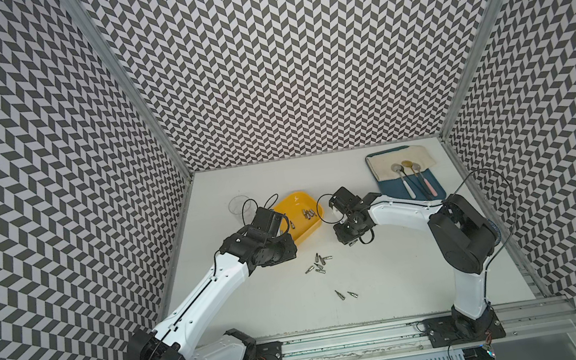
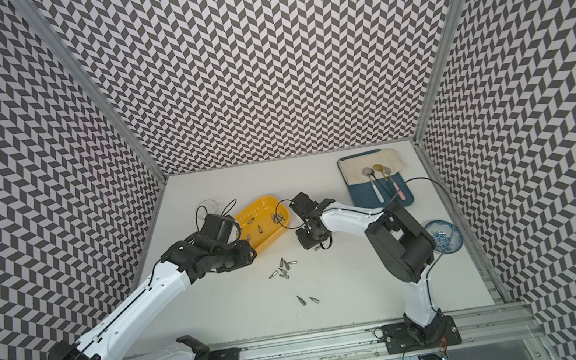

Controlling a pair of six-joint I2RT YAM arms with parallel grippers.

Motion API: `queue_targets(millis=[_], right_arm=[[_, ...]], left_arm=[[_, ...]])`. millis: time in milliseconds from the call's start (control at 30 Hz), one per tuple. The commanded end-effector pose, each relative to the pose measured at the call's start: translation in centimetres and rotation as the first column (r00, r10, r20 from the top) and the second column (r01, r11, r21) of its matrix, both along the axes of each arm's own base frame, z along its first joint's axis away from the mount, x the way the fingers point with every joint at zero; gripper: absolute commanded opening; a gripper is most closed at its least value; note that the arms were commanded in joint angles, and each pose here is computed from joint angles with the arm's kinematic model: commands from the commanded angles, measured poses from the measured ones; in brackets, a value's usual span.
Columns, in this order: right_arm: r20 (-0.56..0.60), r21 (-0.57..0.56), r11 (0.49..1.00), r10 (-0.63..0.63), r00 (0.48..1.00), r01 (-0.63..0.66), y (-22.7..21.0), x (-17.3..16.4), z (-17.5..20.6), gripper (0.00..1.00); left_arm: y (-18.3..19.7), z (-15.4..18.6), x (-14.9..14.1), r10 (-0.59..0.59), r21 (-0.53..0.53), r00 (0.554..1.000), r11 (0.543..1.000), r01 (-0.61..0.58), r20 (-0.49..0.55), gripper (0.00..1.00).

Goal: Put the bit on the desktop into the storage box
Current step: Pick up the screwdriver bit from the center of the board.

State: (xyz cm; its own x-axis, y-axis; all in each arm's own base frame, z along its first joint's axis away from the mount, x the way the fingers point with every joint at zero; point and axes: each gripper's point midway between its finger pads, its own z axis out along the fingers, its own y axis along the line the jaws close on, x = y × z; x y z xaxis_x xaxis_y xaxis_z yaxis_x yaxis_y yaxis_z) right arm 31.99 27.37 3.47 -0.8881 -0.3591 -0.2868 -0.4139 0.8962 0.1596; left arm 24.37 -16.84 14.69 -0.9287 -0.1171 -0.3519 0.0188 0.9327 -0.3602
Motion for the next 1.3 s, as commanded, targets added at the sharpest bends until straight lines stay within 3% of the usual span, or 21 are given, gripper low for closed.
queue_targets(millis=[0, 533, 867, 1033, 1167, 1267], right_arm=[[0.015, -0.001, 1.000, 0.018, 1.000, -0.018, 0.6, 0.2, -0.8, 0.38], [-0.006, -0.038, 0.999, 0.030, 1.000, -0.030, 0.6, 0.2, -2.4, 0.32], [0.000, -0.058, 0.998, 0.021, 1.000, -0.021, 0.3, 0.2, -2.1, 0.19], [-0.018, -0.027, 0.999, 0.029, 0.999, -0.030, 0.8, -0.3, -1.8, 0.07], [-0.005, 0.009, 1.000, 0.019, 1.000, -0.019, 1.2, -0.3, -0.3, 0.00], [0.018, 0.024, 1.000, 0.015, 1.000, -0.015, 1.4, 0.1, 1.5, 0.00]], left_arm=[[-0.2, 0.1, 0.0, 0.000, -0.008, 1.000, 1.000, 0.000, 0.016, 0.42], [-0.5, -1.8, -2.4, -0.021, -0.005, 1.000, 1.000, 0.021, -0.017, 0.42], [-0.3, -2.3, -3.2, -0.020, -0.009, 0.999, 1.000, 0.020, -0.031, 0.42], [-0.3, -2.3, -3.2, -0.018, -0.013, 0.999, 1.000, 0.017, -0.029, 0.42], [-0.2, -2.3, -3.4, -0.015, -0.017, 0.999, 1.000, 0.015, -0.030, 0.42], [-0.2, -2.4, -3.6, -0.015, -0.027, 0.999, 1.000, 0.014, -0.032, 0.42]])
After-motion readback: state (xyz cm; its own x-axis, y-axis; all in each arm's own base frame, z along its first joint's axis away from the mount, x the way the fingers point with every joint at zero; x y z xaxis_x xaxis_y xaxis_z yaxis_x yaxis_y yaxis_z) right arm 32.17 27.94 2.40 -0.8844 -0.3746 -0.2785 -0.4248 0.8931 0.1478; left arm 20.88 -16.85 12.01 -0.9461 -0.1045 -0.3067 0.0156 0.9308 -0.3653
